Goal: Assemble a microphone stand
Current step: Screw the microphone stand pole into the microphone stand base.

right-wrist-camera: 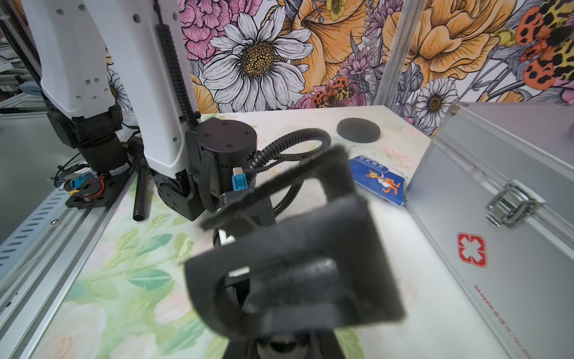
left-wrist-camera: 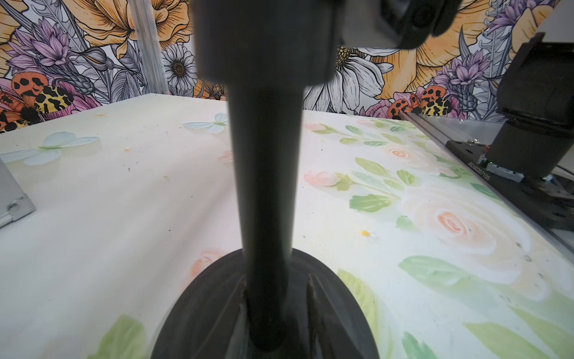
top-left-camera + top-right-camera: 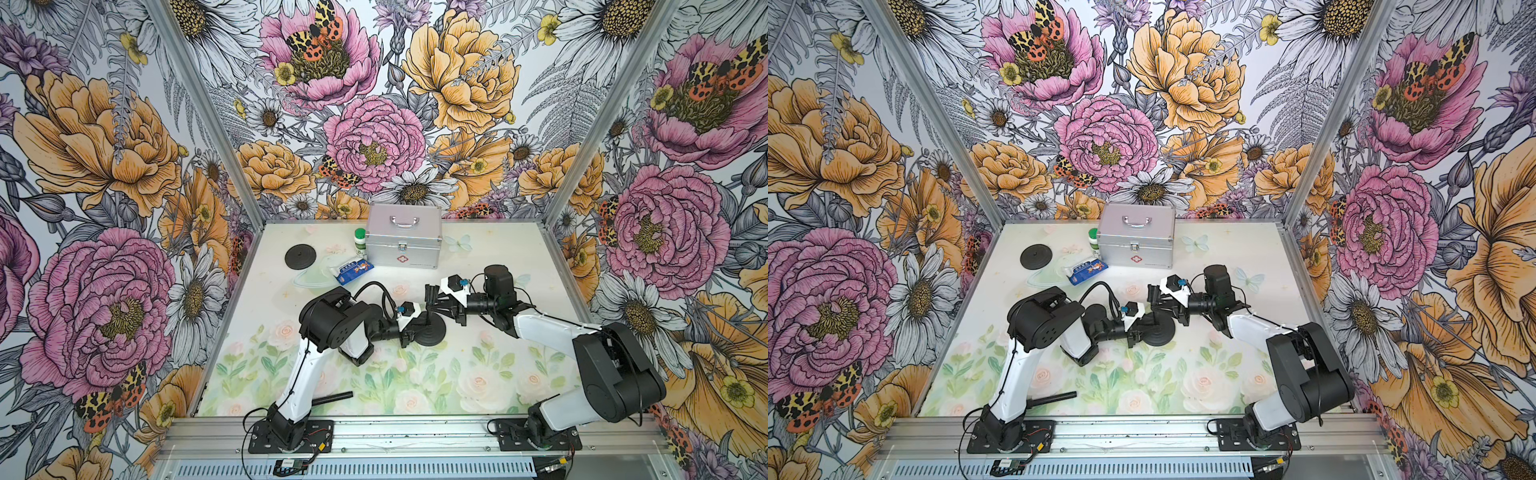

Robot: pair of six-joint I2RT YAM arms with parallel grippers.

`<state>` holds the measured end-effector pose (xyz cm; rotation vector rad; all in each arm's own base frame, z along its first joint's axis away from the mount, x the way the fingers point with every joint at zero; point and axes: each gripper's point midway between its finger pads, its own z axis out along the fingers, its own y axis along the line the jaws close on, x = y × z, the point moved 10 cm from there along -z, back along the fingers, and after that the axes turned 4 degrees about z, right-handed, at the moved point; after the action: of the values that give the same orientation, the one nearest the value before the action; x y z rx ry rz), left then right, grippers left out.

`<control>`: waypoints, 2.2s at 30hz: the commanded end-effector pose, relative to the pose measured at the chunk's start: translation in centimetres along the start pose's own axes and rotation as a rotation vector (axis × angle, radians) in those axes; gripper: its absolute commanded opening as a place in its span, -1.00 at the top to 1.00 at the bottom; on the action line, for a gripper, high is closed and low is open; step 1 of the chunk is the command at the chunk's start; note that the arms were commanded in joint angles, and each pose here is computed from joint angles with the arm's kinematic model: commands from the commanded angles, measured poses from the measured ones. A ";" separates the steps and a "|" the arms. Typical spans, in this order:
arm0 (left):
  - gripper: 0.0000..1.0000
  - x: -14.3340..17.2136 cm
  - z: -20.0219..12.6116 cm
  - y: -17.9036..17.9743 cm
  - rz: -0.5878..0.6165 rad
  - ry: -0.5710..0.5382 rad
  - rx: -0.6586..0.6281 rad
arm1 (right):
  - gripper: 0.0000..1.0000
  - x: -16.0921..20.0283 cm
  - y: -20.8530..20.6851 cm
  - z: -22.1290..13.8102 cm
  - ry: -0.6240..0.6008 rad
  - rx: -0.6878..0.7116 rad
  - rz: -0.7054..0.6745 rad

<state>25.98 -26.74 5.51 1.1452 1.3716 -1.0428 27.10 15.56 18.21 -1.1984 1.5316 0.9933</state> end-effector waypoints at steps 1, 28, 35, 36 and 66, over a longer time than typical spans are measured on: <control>0.38 1.9 -0.1 -0.9 -0.048 0.064 0.026 | 0.98 1.5 -0.4 -0.3 0.012 0.288 0.079; 0.38 1.7 -0.3 -1.0 -0.032 0.060 0.034 | 0.06 0.4 3.7 1.2 0.116 -0.104 -0.092; 0.38 1.7 -0.2 -1.1 -0.027 0.060 0.041 | 0.06 -0.2 1.1 1.4 0.106 -0.174 -0.061; 0.38 1.8 -0.2 -1.1 -0.029 0.061 0.044 | 0.06 -0.1 0.8 1.6 0.110 -0.175 -0.053; 0.38 2.2 -0.1 -0.9 -0.047 0.068 0.033 | 1.00 3.6 5.4 2.2 0.087 0.942 0.245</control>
<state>26.00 -26.73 5.60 1.1553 1.3491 -1.0240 21.00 19.82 16.41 -0.6115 1.7964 0.5127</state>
